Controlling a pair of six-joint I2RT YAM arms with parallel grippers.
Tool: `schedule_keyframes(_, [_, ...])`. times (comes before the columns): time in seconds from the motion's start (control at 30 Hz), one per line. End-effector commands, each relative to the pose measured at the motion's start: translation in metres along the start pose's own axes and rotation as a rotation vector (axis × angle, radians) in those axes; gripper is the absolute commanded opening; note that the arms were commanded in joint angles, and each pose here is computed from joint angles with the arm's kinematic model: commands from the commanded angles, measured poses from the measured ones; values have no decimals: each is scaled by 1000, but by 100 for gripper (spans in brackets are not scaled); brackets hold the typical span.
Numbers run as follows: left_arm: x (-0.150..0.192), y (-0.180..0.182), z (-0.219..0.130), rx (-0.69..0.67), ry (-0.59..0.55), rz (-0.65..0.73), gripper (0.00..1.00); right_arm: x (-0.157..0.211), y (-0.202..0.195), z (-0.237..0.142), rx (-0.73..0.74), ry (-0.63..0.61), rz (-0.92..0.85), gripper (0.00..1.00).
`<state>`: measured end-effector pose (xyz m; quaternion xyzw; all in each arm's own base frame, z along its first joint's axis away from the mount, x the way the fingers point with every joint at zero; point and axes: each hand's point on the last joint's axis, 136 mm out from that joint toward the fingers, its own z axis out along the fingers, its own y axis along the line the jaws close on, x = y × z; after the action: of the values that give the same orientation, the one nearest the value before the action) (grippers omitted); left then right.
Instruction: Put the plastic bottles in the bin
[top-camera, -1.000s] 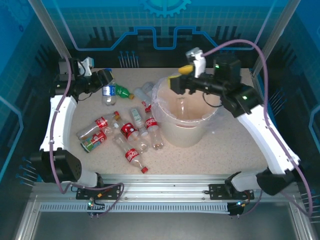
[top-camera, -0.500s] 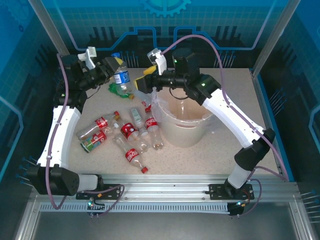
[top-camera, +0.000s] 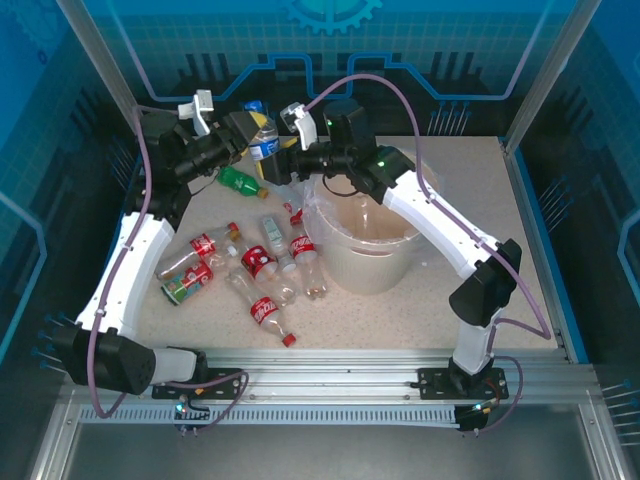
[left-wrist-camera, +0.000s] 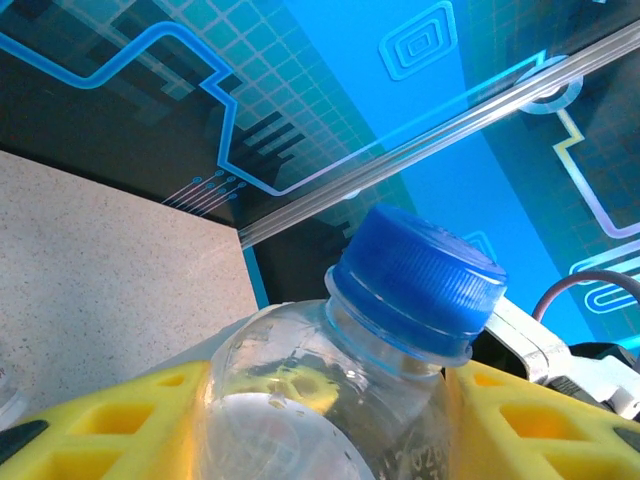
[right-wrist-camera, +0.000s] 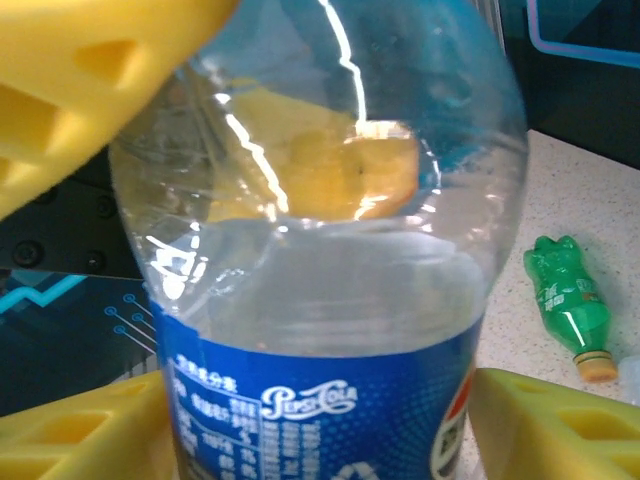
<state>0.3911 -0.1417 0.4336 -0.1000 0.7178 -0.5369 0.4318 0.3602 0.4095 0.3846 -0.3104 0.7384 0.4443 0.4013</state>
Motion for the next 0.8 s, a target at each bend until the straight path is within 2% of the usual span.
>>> schedule_keyframes(0.0, [0,-8,2,38,0,4,48,-21,9,-6,-30,-61,-21,67])
schedule_keyframes(0.1, [0,-8,2,38,1,6,49,-22,8,-8,-30,-68,-23,62])
schedule_keyframes(0.2, [1,-8,2,31,6,12,55,-24,8,-10,-36,-75,-23,57])
schedule_keyframes(0.43, [-13,-13,-14,67,-41,41,94,-45,16,-27,-38,-125,-56,57])
schedule_keyframes(0.47, [-17,-13,-19,72,-56,34,97,-49,17,-31,-35,-134,-62,57])
schedule_keyframes(0.63, [-37,20,-47,-38,-142,5,99,-63,19,-63,9,-169,-84,56])
schedule_keyframes(0.77, [-34,76,-51,-232,-137,-23,99,-60,10,-94,86,-141,-81,56])
